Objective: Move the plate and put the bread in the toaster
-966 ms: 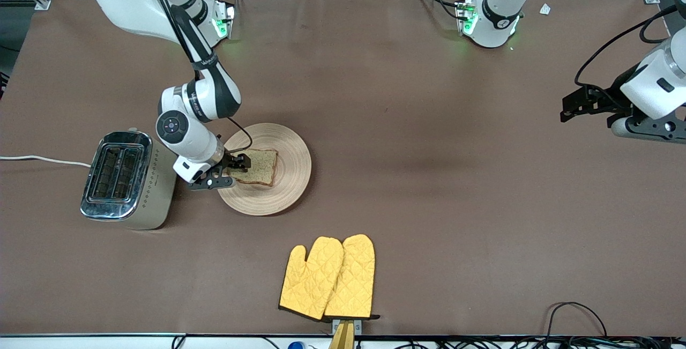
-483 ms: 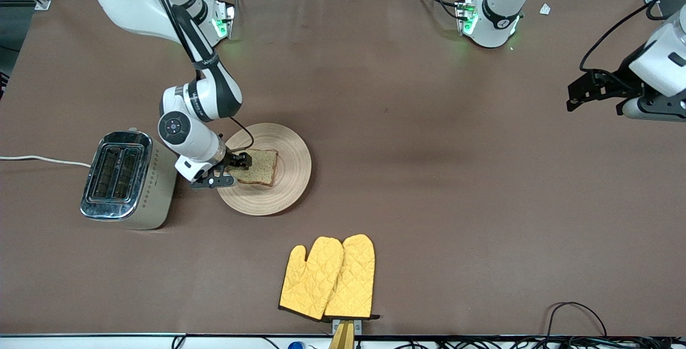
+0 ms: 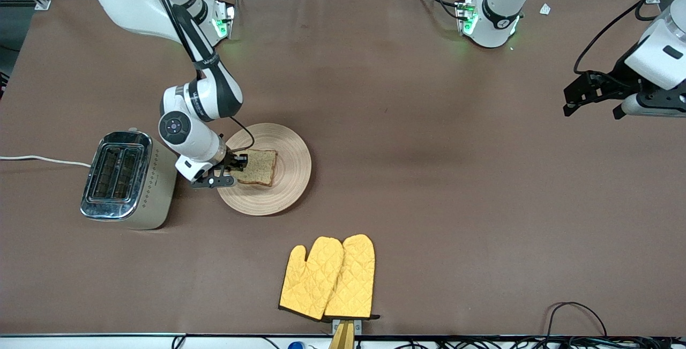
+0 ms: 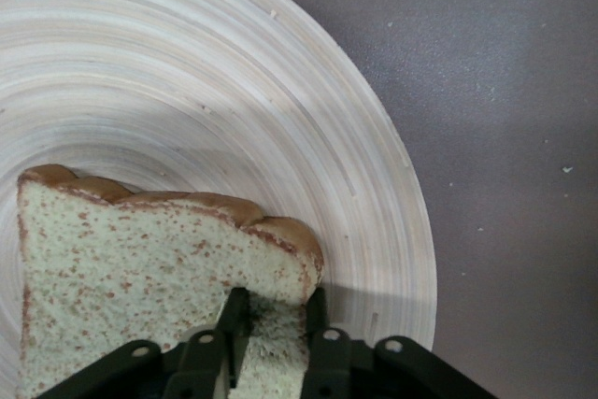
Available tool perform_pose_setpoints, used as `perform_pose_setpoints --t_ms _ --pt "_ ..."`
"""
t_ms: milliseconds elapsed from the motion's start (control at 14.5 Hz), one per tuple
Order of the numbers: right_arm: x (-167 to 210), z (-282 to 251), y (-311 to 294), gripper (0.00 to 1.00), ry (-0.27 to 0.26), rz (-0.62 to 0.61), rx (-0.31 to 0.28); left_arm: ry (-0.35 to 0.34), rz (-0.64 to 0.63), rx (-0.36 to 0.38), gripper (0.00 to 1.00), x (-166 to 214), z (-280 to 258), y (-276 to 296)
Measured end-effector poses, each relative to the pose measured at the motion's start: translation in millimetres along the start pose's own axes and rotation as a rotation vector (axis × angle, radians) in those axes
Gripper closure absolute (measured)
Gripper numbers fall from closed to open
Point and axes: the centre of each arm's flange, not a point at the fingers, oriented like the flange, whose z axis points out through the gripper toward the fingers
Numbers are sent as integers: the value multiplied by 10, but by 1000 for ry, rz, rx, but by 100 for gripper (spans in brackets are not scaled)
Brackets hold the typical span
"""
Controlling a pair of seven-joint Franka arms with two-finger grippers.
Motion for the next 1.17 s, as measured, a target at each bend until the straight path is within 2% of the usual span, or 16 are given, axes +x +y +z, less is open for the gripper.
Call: perform_pose_setpoints --t_ms 69,138,276,552,966,1034,1172 --pt "1 -9 3 80 0 2 0 2 -2 0 0 2 -3 -14" --pt "2 -15 12 80 -1 3 0 3 -2 0 0 3 -3 -12" --pt "3 -17 18 92 -2 5 -1 7 -1 0 0 7 -8 -5" --pt "12 -32 10 94 -10 14 -2 12 -1 0 0 11 -26 -4" --pt "196 -451 -258 94 -114 -16 -14 -1 -1 0 0 -3 -19 -5" --pt "248 -595 -306 94 -131 -30 -31 -2 -1 0 0 -4 -18 -5" --pt "358 -990 -372 94 -159 -36 -108 -3 -1 0 0 -5 -17 -5"
